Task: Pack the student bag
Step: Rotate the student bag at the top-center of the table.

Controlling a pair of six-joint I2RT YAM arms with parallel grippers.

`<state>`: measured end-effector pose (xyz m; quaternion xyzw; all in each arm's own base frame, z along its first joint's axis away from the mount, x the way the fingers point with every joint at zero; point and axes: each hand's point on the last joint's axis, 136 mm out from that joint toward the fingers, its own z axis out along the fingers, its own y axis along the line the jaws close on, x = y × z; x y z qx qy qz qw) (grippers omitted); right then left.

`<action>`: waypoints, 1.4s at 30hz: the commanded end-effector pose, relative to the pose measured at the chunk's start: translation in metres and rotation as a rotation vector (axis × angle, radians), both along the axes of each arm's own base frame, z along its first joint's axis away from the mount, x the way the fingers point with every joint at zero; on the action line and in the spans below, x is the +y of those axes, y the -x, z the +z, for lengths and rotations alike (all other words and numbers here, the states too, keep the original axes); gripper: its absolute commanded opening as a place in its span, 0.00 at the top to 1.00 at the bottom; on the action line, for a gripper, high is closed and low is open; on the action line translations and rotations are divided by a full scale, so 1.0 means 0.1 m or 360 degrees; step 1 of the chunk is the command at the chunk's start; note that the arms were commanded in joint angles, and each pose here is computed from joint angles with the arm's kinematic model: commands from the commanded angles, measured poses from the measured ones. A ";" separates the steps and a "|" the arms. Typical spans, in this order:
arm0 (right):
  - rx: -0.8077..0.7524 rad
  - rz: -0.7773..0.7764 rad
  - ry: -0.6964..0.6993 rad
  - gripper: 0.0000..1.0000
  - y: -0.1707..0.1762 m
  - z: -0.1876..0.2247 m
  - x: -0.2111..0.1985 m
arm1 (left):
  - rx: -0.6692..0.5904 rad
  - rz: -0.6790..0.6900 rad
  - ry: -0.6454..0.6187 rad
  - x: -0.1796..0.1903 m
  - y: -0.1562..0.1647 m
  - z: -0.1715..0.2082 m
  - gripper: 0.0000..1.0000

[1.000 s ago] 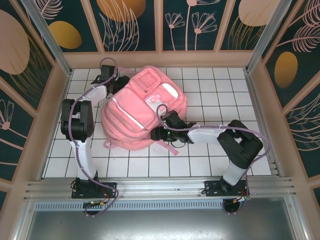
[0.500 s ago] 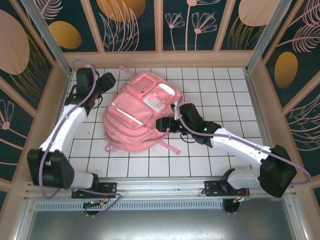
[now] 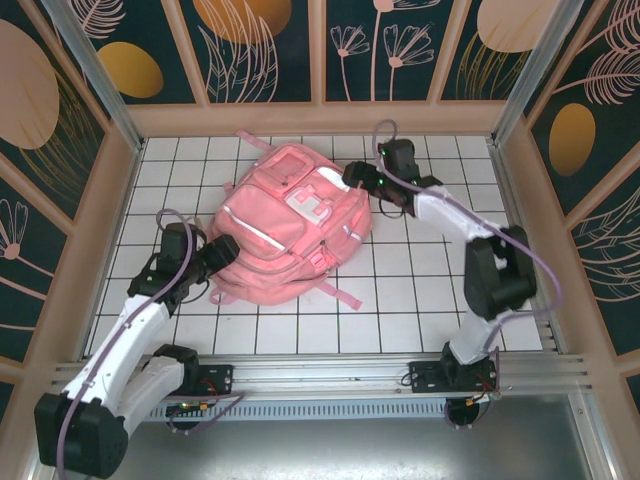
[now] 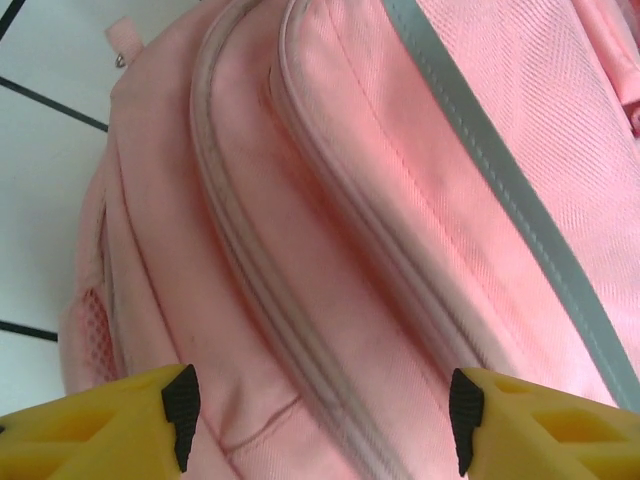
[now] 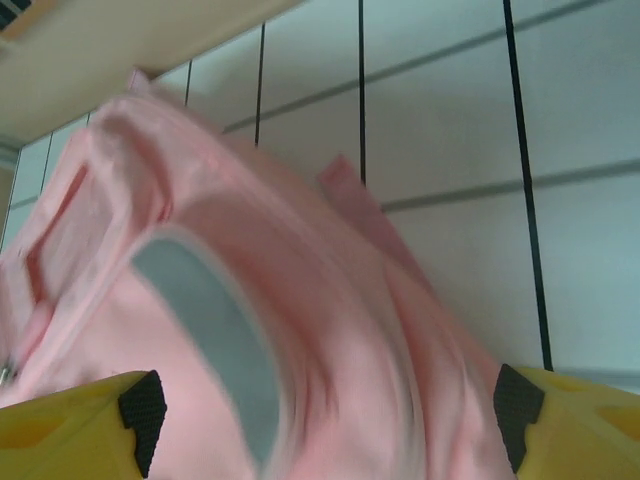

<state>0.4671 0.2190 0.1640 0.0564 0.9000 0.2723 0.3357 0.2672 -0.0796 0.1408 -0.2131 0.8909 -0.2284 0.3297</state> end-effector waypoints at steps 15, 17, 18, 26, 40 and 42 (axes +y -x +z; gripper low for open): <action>0.0247 0.0067 -0.0047 0.66 -0.12 -0.67 -0.03 | 0.0166 -0.0054 0.0181 -0.22 -0.08 -0.50 0.31; 0.0245 0.0029 -0.0026 0.67 -0.01 -0.70 -0.11 | 0.0170 -0.0074 0.0150 -0.27 -0.25 -0.51 0.31; 0.0239 0.0006 -0.0014 0.68 0.06 -0.71 -0.16 | 0.0166 -0.0085 0.0139 -0.30 -0.35 -0.49 0.31; 0.0172 -0.0190 -0.0047 0.71 0.76 -0.60 -0.50 | 0.0106 -0.0241 0.0050 -0.75 -1.25 -0.27 0.32; -0.0024 -0.0199 0.0100 0.55 1.34 -0.09 -0.66 | -0.0213 -0.0219 -0.0115 -0.51 -1.04 0.49 0.32; -0.0033 -0.0113 0.0119 0.56 1.41 -0.06 -0.56 | -0.0220 -0.0296 -0.0043 -0.63 -0.82 0.42 0.36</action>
